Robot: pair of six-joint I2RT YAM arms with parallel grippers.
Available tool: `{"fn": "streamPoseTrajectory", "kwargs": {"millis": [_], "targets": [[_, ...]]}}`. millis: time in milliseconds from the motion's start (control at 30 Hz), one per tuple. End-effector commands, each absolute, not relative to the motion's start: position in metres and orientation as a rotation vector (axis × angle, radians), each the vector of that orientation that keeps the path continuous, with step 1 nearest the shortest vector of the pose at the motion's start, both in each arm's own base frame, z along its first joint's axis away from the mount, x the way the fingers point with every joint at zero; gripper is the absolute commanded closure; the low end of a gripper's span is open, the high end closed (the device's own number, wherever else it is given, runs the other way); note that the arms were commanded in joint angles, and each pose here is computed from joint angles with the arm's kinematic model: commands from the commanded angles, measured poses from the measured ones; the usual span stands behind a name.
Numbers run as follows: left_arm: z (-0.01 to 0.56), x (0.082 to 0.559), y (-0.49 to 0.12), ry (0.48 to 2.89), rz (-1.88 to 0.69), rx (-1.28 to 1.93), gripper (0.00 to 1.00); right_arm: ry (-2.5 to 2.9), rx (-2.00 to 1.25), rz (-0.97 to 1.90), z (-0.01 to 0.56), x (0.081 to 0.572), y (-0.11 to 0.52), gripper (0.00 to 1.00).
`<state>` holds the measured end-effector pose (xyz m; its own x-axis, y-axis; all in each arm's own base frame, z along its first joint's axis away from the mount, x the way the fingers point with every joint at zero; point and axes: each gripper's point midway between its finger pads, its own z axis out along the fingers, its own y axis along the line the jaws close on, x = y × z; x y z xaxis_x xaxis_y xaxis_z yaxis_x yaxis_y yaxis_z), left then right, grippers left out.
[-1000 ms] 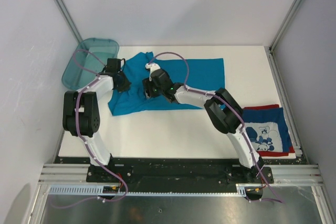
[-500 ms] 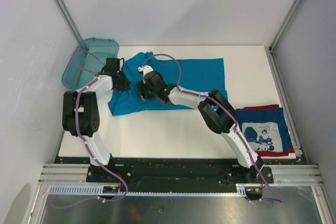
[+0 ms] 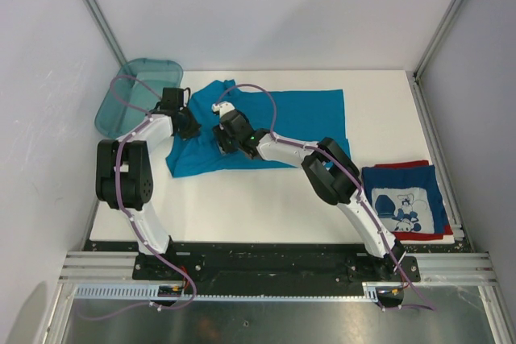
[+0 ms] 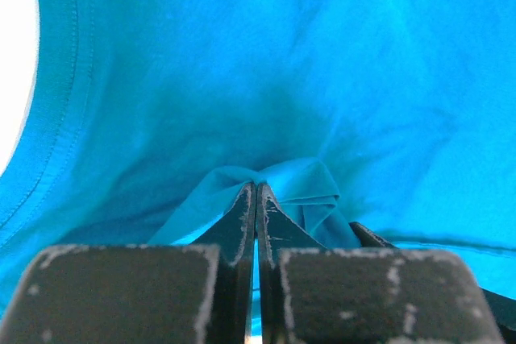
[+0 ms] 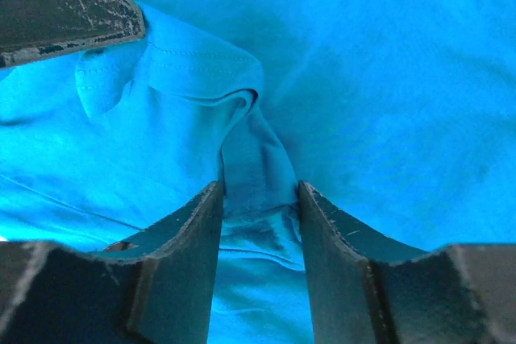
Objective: Fold and stack the t-shirts
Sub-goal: Fold the flattened tshirt in 1/3 of the way
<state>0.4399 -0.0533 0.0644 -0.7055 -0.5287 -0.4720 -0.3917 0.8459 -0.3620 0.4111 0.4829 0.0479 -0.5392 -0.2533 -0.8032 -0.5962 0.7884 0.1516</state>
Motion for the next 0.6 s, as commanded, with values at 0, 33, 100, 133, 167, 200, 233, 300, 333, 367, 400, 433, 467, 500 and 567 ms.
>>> {"fn": "streamPoseTrajectory", "kwargs": {"millis": [0, 33, 100, 133, 167, 200, 233, 300, 333, 367, 400, 433, 467, 500, 567], "targets": [[0.084, 0.458, -0.054, 2.389, -0.347, -0.619, 1.0, 2.084, -0.583, 0.521, 0.071, 0.421, 0.49, 0.57], [0.085, 0.459, -0.054, 2.387, -0.349, -0.618, 1.0, 2.079, -0.579, 0.52, 0.074, 0.421, 0.489, 0.59], [0.086, 0.46, -0.054, 2.383, -0.351, -0.617, 1.0, 2.071, -0.569, 0.517, 0.078, 0.422, 0.489, 0.65], [0.088, 0.461, -0.054, 2.379, -0.355, -0.616, 1.0, 2.066, -0.562, 0.515, 0.081, 0.423, 0.488, 0.68], [0.089, 0.462, -0.055, 2.376, -0.357, -0.616, 1.0, 2.062, -0.555, 0.511, 0.084, 0.424, 0.487, 0.73], [0.09, 0.463, -0.055, 2.374, -0.36, -0.615, 1.0, 2.06, -0.55, 0.508, 0.086, 0.425, 0.486, 0.76], [0.092, 0.465, -0.055, 2.37, -0.362, -0.614, 1.0, 2.057, -0.544, 0.505, 0.088, 0.426, 0.485, 0.79], [0.094, 0.468, -0.056, 2.364, -0.37, -0.612, 1.0, 2.055, -0.53, 0.497, 0.091, 0.427, 0.482, 0.85], [0.096, 0.47, -0.057, 2.36, -0.374, -0.609, 1.0, 2.055, -0.522, 0.492, 0.091, 0.428, 0.48, 0.88], [0.097, 0.472, -0.057, 2.357, -0.378, -0.607, 1.0, 2.054, -0.513, 0.488, 0.093, 0.429, 0.479, 0.9], [0.099, 0.475, -0.058, 2.354, -0.385, -0.604, 1.0, 2.055, -0.502, 0.483, 0.093, 0.43, 0.476, 0.91], [0.1, 0.477, -0.059, 2.351, -0.39, -0.601, 1.0, 2.058, -0.49, 0.477, 0.093, 0.431, 0.474, 0.92], [0.1, 0.479, -0.059, 2.35, -0.395, -0.599, 1.0, 2.059, -0.479, 0.471, 0.093, 0.432, 0.471, 0.92], [0.101, 0.481, -0.06, 2.349, -0.402, -0.595, 1.0, 2.06, -0.468, 0.467, 0.094, 0.433, 0.469, 0.93], [0.102, 0.485, -0.063, 2.348, -0.417, -0.586, 1.0, 2.058, -0.444, 0.459, 0.095, 0.434, 0.464, 0.93]]}}
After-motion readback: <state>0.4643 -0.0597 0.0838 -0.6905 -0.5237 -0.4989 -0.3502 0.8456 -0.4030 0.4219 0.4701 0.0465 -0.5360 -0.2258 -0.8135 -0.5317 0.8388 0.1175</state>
